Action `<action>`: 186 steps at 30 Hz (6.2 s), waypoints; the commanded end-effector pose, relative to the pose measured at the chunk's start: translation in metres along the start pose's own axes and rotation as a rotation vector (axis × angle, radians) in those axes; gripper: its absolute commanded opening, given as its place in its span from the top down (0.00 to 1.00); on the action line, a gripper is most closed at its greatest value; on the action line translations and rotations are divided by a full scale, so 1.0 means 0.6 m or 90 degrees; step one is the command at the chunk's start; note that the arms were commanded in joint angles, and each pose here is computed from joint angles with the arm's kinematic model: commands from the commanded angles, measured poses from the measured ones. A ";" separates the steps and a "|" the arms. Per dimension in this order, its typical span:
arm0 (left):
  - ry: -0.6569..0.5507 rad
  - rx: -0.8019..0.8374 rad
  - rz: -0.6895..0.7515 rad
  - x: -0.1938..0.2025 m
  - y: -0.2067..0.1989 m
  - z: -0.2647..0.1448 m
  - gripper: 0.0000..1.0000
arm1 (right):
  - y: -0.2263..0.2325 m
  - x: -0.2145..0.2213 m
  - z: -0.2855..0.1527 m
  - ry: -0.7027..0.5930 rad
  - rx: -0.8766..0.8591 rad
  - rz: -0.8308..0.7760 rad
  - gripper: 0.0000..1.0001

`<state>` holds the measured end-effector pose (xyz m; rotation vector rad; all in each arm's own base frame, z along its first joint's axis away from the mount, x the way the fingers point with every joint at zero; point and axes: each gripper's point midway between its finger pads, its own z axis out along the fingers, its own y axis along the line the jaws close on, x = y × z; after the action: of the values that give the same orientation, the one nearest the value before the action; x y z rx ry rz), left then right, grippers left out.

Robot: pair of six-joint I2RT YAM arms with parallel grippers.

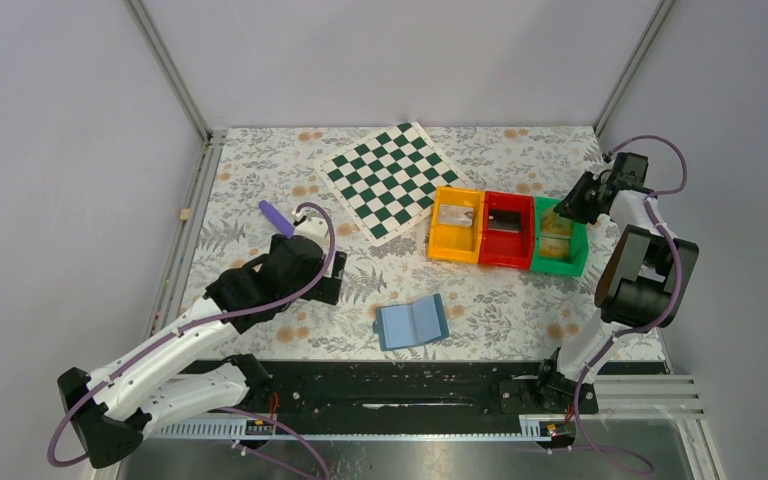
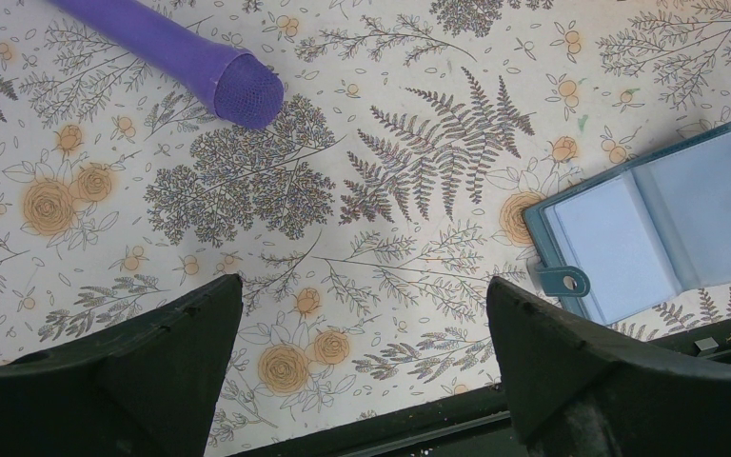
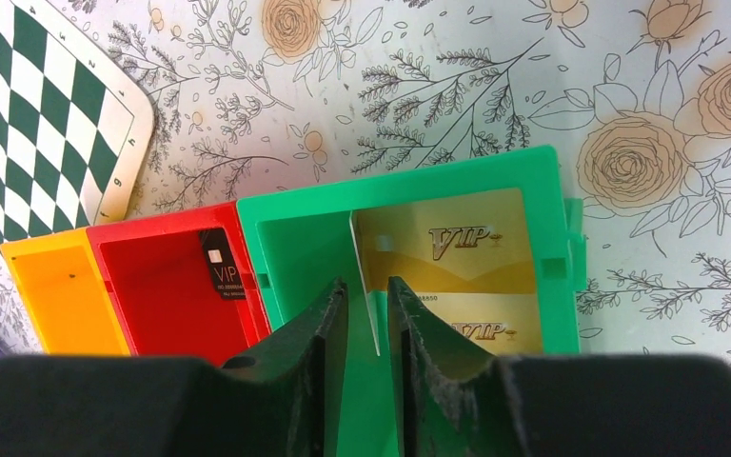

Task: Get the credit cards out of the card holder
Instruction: Place the credit card in the storage box.

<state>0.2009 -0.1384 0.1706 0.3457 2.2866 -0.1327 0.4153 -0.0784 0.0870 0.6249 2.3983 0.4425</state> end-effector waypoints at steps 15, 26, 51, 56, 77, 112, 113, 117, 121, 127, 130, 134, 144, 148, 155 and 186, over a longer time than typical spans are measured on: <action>-0.042 0.012 -0.013 -0.034 -0.004 -0.013 0.01 | 0.012 -0.016 0.004 0.004 -0.026 -0.003 0.76; -0.034 0.007 -0.007 -0.032 -0.004 -0.008 0.01 | 0.036 -0.040 -0.020 -0.029 -0.053 -0.030 1.00; 0.010 0.013 0.020 -0.042 -0.029 0.019 0.01 | -0.007 -0.055 -0.001 0.015 -0.086 -0.082 0.90; 0.018 0.015 0.021 -0.044 -0.035 0.024 0.01 | -0.015 -0.055 0.007 0.015 -0.074 -0.075 0.92; 0.023 0.022 0.003 -0.028 -0.037 0.029 0.01 | 0.004 -0.092 -0.033 -0.029 -0.047 -0.036 0.68; 0.018 0.019 0.008 -0.027 -0.035 0.031 0.01 | -0.006 -0.031 0.031 0.058 -0.037 -0.066 0.75; 0.018 0.019 0.008 -0.027 -0.035 0.031 0.01 | -0.006 -0.031 0.030 0.057 -0.036 -0.067 0.76; 0.018 0.019 0.009 -0.027 -0.035 0.032 0.01 | -0.003 -0.034 0.028 0.055 -0.041 -0.072 0.88; 0.019 0.020 0.012 -0.026 -0.036 0.032 0.01 | 0.005 -0.038 0.015 0.045 -0.048 -0.081 1.00; 0.021 0.019 0.016 -0.026 -0.035 0.034 0.01 | 0.017 -0.061 -0.013 0.021 -0.065 -0.100 1.00; 0.021 0.021 0.016 -0.027 -0.037 0.035 0.01 | 0.014 -0.067 -0.022 0.023 -0.067 -0.098 1.00; 0.026 0.021 0.018 -0.026 -0.039 0.038 0.01 | 0.012 -0.071 -0.027 0.019 -0.072 -0.096 1.00; 0.032 0.020 0.020 -0.024 -0.040 0.042 0.01 | -0.010 -0.085 -0.017 0.022 -0.061 -0.102 0.98; 0.037 0.020 0.023 -0.023 -0.043 0.045 0.01 | -0.015 -0.086 -0.013 0.026 -0.057 -0.097 0.96; 0.039 0.019 0.023 -0.021 -0.042 0.046 0.01 | -0.022 -0.083 -0.005 0.031 -0.053 -0.092 0.96; 0.028 0.027 0.015 -0.023 -0.041 0.038 0.01 | -0.026 -0.116 -0.029 -0.009 -0.006 -0.037 0.73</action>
<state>0.2154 -0.1655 0.1542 0.4151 2.3737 -0.1137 0.4396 -0.1238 0.0980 0.5364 2.4557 0.4541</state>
